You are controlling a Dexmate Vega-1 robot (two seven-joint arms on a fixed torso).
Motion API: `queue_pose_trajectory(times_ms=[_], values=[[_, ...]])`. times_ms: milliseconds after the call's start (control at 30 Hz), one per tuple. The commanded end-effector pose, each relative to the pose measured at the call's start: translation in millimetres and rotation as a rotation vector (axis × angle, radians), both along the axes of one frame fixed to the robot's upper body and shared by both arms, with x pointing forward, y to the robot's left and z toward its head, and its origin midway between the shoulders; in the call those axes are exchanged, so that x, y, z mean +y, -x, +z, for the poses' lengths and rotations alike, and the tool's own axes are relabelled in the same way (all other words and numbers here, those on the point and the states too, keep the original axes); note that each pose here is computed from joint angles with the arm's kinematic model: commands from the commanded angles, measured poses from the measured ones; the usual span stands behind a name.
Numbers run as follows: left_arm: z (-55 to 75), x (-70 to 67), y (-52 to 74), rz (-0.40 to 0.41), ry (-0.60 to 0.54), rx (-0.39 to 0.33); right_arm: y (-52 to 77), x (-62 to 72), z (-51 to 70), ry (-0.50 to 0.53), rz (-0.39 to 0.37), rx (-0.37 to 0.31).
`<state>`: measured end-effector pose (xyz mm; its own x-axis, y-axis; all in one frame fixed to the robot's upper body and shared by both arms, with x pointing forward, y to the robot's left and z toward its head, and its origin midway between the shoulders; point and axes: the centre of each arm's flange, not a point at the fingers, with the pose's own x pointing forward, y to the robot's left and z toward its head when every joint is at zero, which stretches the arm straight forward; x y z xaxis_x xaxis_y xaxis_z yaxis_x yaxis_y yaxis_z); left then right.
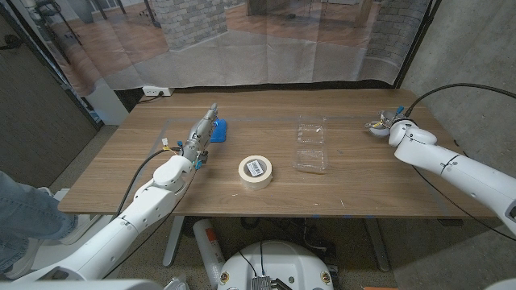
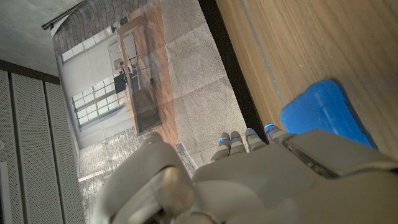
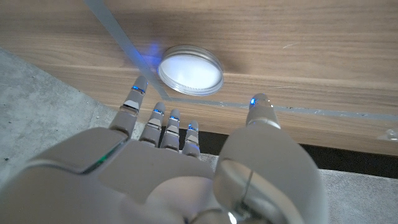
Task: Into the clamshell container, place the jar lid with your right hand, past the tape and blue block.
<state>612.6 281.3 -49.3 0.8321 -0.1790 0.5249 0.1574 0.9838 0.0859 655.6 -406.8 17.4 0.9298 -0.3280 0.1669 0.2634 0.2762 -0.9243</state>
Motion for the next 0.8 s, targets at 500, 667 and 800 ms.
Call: queue_pose_trajectory(times_ms=[500,667,800], values=[[-2.2,-3.0,-3.0,-0.003,0.002,0.011,-11.9,0.6,2.3,-0.003,-0.015,0.064],[-4.8,-3.2,-3.8,-0.002,0.004,0.021,-14.9,0.2,0.4,-0.008,-0.021,0.080],[-5.9,-3.1,-4.7,0.000,0.007,0.024,-17.1,-0.2,0.1,-0.006,-0.021,0.089]])
